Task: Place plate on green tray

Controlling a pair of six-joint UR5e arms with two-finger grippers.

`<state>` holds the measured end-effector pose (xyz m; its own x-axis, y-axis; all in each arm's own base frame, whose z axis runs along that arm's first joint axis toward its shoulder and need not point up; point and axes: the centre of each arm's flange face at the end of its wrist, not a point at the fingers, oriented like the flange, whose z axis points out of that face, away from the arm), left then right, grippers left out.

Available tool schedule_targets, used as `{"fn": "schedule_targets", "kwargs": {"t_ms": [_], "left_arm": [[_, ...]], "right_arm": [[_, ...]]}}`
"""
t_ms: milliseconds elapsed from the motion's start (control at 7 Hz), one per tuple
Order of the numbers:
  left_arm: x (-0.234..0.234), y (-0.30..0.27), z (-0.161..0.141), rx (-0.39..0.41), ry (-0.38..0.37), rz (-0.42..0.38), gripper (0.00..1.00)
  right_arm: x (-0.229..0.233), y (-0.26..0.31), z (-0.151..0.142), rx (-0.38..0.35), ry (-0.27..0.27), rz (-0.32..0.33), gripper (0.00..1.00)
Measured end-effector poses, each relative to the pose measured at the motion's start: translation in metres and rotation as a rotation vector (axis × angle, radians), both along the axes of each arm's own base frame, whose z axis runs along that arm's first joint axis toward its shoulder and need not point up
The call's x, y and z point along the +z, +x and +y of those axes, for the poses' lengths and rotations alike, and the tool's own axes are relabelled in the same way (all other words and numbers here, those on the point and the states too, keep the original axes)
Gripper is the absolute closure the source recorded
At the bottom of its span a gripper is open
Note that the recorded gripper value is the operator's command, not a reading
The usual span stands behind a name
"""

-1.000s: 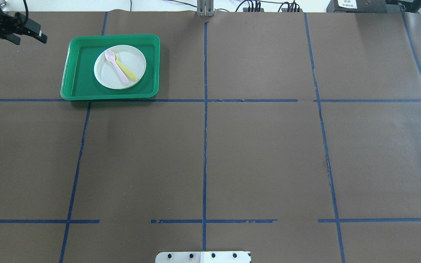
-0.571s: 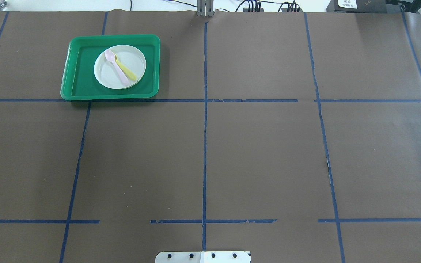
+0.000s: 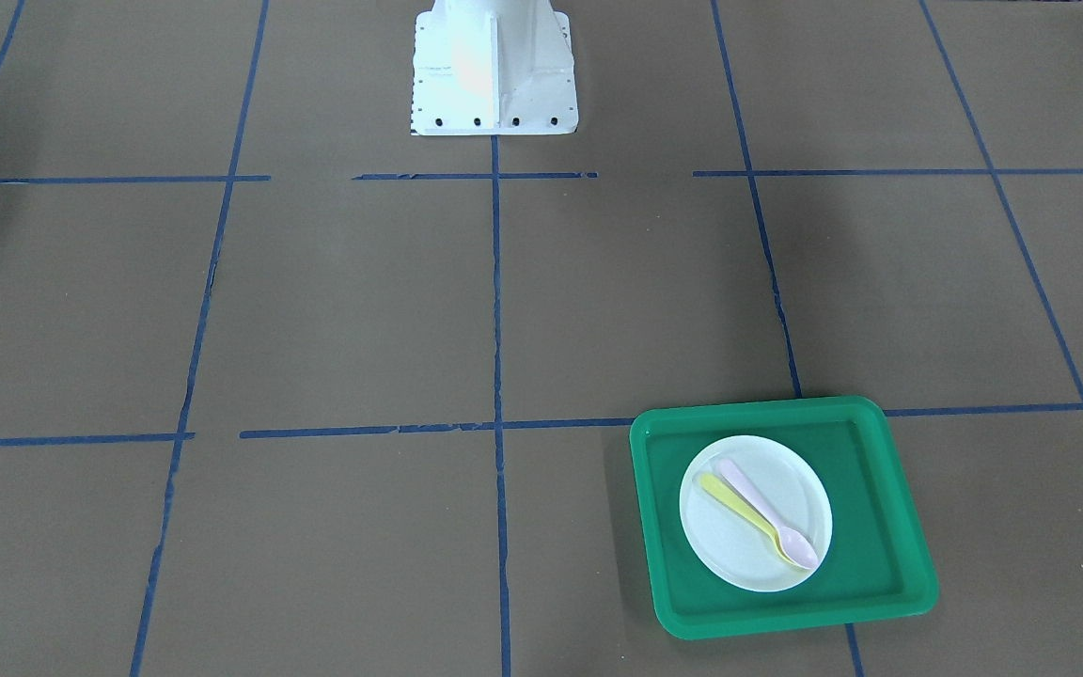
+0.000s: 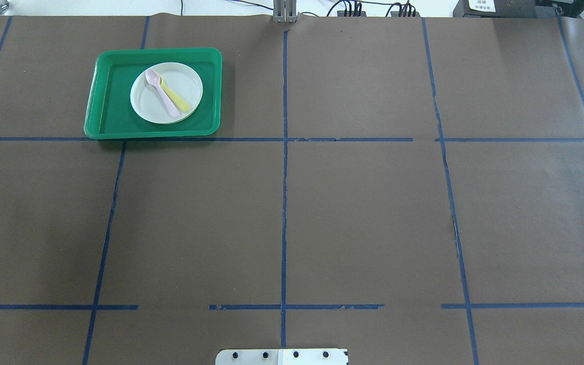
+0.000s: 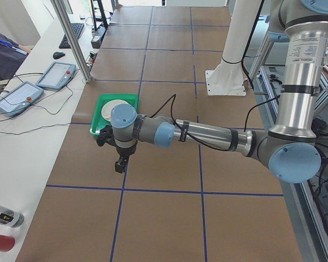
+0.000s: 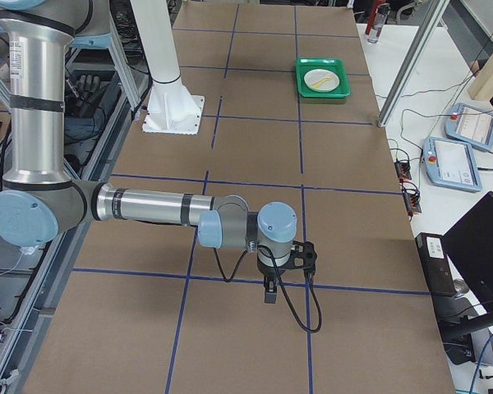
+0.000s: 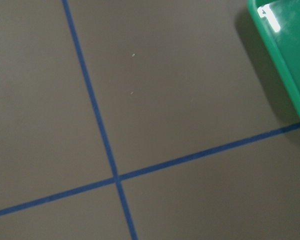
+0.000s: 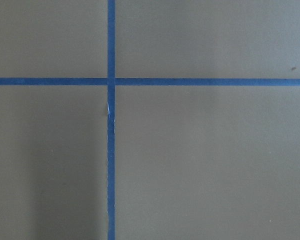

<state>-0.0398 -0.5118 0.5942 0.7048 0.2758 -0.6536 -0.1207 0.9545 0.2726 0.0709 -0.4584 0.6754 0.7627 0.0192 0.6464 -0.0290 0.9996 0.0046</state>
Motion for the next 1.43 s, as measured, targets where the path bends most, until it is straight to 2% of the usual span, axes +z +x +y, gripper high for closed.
{"fn": "schedule_targets", "kwargs": {"t_ms": [286, 571, 1429], "left_arm": [[0.049, -0.014, 0.046, -0.003, -0.099, -0.003, 0.0], [0.067, -0.016, 0.065, -0.009, -0.174, -0.001, 0.0], [0.068, -0.019, 0.07, -0.014, -0.183, -0.003, 0.0]], "right_arm": [[0.0, 0.0, 0.0, 0.0, -0.001, 0.0, 0.0], [0.0, 0.0, 0.0, 0.0, -0.001, 0.001, 0.0], [0.0, 0.0, 0.0, 0.0, 0.0, 0.0, 0.0]]}}
